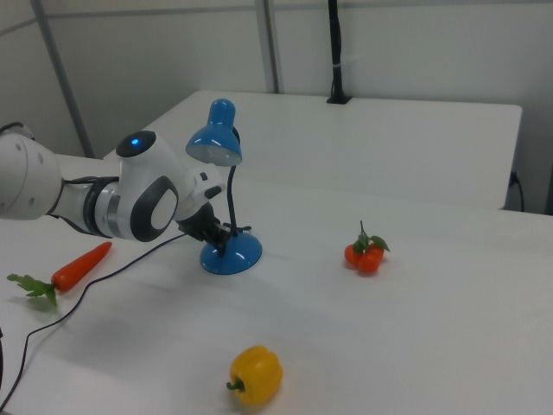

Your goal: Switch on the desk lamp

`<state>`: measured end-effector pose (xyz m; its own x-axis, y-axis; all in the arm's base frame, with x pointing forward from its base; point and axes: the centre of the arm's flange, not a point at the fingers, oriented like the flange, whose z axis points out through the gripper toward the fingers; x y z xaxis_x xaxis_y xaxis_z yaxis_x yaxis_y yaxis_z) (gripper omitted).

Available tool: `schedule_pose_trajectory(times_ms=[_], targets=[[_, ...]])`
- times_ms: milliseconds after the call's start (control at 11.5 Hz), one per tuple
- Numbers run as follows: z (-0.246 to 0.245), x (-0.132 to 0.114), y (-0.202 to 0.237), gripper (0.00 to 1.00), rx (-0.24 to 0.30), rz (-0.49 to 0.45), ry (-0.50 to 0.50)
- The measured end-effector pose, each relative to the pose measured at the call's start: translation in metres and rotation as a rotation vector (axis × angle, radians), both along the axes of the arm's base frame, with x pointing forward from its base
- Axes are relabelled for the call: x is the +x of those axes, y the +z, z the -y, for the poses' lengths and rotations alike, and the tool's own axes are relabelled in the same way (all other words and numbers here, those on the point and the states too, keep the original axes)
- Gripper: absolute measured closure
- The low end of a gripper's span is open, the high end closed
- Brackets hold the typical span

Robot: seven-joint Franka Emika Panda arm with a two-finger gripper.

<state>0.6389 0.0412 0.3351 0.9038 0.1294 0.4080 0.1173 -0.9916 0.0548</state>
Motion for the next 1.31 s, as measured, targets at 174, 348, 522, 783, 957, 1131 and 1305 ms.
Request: schedule_pose_trajectory(times_ms=[174,348,522,783,957,1131,1305], targets=[[-0.0001,0.0011,-0.0013,0.99,0.000,0.001,0.000],[-0.0002,0.0023,-0.0024,0.99,0.000,0.000,0.000],[-0.0002,0.0028,-0.0034,0.99,0.001,0.001,0.000],[-0.0004,0.0033,-0.0042,0.99,0.001,0.007,0.001],[-0.0008,0.0045,-0.0064,0.99,0.004,0.020,0.002],[-0.0009,0.0049,-0.0067,0.99,0.004,0.025,0.003],[-0.0009,0.0049,-0.0067,0.99,0.004,0.025,0.003]])
